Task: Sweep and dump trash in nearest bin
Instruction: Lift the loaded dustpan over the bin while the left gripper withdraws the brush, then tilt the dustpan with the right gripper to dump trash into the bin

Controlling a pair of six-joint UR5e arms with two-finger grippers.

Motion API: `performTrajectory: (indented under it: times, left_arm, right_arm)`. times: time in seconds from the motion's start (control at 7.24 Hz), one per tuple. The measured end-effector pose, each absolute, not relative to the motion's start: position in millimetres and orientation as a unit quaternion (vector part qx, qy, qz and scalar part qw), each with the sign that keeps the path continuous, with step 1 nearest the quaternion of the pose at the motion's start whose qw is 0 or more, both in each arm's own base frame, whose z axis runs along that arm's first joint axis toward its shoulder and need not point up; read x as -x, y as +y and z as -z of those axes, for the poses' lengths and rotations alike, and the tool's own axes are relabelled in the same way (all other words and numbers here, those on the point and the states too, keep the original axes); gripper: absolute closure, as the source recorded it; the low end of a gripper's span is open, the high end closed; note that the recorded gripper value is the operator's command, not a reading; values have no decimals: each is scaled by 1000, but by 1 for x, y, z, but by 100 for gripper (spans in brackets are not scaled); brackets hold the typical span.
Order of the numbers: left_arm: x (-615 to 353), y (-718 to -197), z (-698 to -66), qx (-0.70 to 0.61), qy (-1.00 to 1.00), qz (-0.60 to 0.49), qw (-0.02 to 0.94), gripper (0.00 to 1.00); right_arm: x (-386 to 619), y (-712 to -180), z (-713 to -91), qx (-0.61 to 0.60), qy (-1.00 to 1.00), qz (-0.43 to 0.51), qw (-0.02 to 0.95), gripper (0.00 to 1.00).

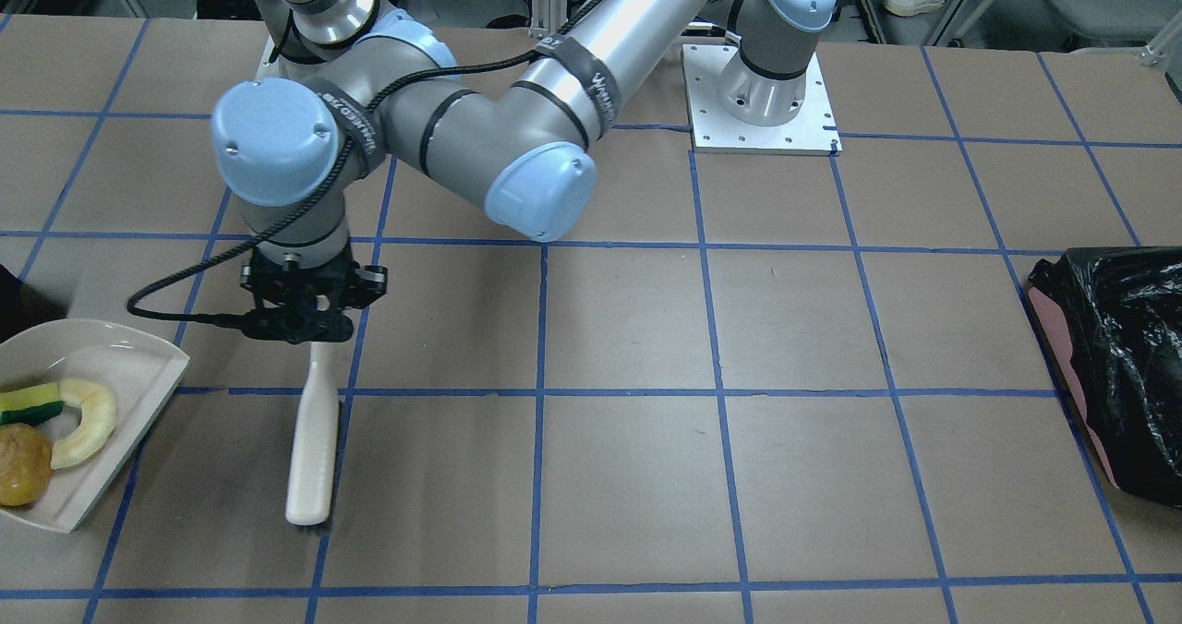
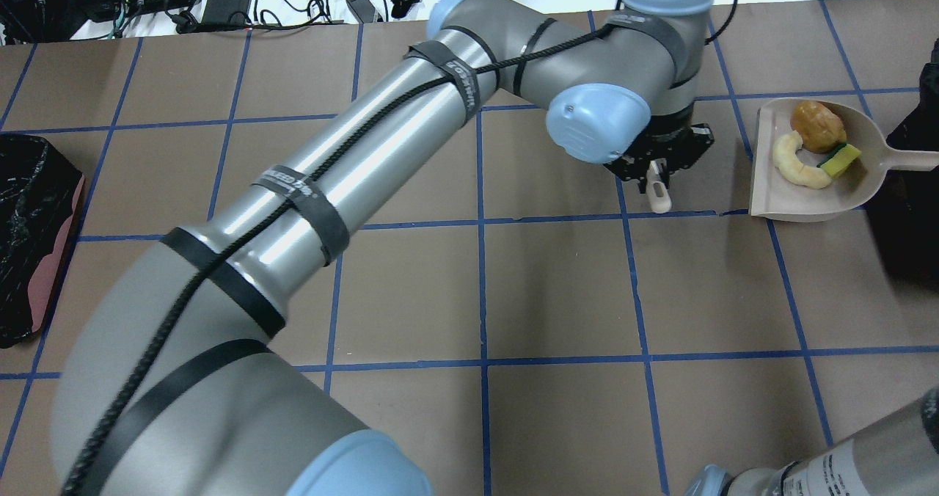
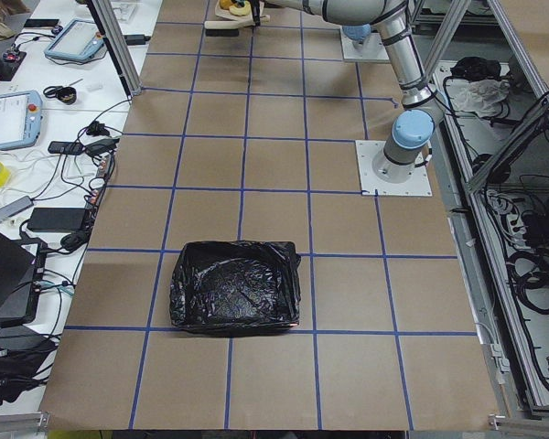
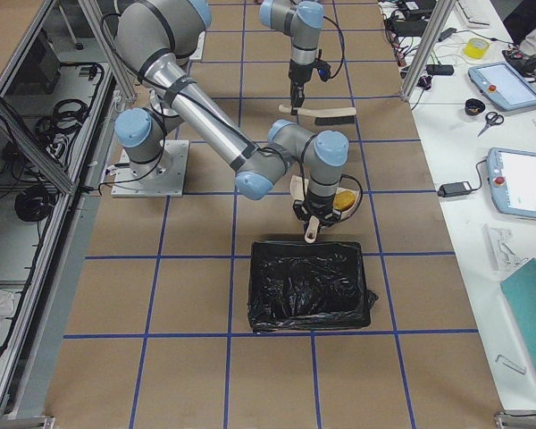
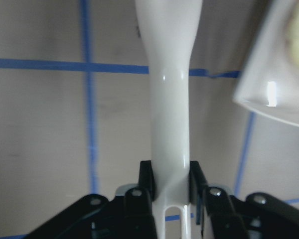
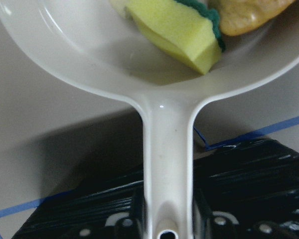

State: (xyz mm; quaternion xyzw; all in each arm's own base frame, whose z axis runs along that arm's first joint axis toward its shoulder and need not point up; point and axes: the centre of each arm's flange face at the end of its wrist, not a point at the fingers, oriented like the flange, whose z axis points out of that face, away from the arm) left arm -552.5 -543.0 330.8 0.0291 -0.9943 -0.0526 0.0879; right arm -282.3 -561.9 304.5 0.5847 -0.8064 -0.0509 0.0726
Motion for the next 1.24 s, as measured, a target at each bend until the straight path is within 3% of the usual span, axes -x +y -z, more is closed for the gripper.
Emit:
performTrajectory:
  times: [0.41,0.83,1.24]
  left_arm:
    - [438,-526,-332,1,-996,75,43,100]
    - [374,-444,-309,9,-992,122,20,100]
    - [355,-400,-284,19,-993,117,26,100]
  right_arm:
    - [284,-549,-365,-592,-799,39,97,100]
    - [336,-532,-416,-605,-787,44,113,100]
    - [415,-485,-449,-618,-775,58,119,100]
